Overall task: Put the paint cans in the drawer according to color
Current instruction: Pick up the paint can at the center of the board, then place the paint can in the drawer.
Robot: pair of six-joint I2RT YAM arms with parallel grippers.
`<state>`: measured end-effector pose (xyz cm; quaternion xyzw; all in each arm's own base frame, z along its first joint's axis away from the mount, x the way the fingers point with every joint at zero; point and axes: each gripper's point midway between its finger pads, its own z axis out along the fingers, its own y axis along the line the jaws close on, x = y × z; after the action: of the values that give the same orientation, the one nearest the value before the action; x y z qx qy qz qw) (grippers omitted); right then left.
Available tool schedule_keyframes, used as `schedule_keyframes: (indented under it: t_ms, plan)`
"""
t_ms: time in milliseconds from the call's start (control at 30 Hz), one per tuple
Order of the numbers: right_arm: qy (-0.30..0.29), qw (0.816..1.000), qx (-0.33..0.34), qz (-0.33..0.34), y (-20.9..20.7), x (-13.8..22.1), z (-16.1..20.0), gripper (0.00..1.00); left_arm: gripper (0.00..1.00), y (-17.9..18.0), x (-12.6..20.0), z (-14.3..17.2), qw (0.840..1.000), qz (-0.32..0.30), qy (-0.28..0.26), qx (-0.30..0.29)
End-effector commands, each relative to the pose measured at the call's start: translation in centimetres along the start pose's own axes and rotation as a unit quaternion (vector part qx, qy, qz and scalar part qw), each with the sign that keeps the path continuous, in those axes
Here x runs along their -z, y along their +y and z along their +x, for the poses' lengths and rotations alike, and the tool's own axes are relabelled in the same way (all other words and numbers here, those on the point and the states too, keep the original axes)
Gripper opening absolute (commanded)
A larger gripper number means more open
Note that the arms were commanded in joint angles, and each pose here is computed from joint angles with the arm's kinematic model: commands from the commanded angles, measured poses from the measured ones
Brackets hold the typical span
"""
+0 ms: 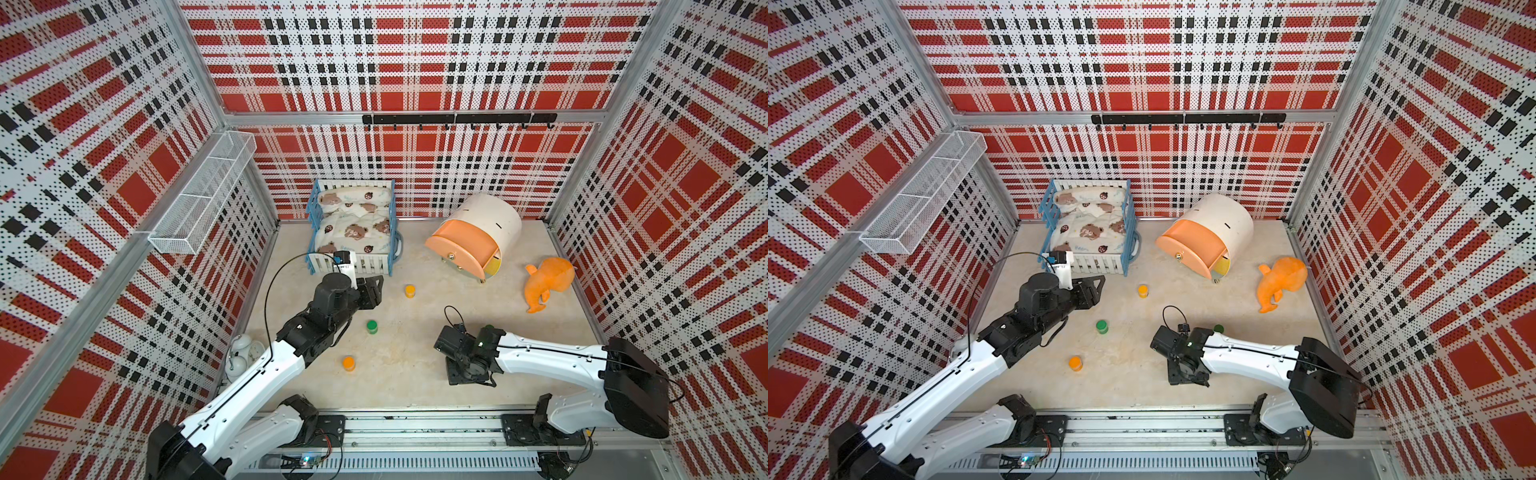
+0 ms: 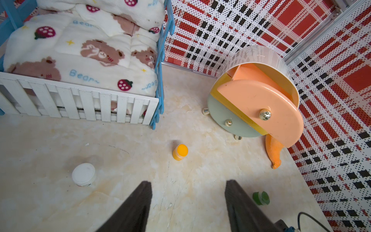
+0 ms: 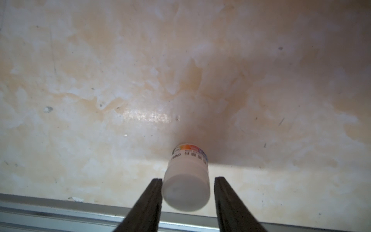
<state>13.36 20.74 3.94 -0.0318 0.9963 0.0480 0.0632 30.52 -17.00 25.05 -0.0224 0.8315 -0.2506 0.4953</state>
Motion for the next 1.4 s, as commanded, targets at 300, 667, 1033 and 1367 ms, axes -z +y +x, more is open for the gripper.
schedule_keyframes:
  t_ms: [300, 667, 1033, 1367]
  plan:
    - [-0.018, 1.0, 0.013, -0.01, 1.1, 2.7, -2.2, 0.22, 0.64, -0.4, 0.1, -0.8, 1.0, 0.008, -0.01, -0.004]
    - [-0.105, 0.994, 0.017, -0.004, 0.2, 11.7, -8.6, 0.2, 0.64, -0.5, 0.3, -1.6, 1.0, 0.009, -0.016, -0.005]
    - [-0.22, 0.975, -0.006, -0.016, -2.1, 22.4, -17.0, 0.19, 0.64, -0.6, 0.5, -1.9, 1.0, 0.008, -0.018, -0.005]
    - [-0.266, 0.963, -0.022, -0.031, -3.9, 26.1, -23.5, 0.19, 0.64, -0.6, 0.6, -2.2, 1.0, 0.007, -0.019, -0.005]
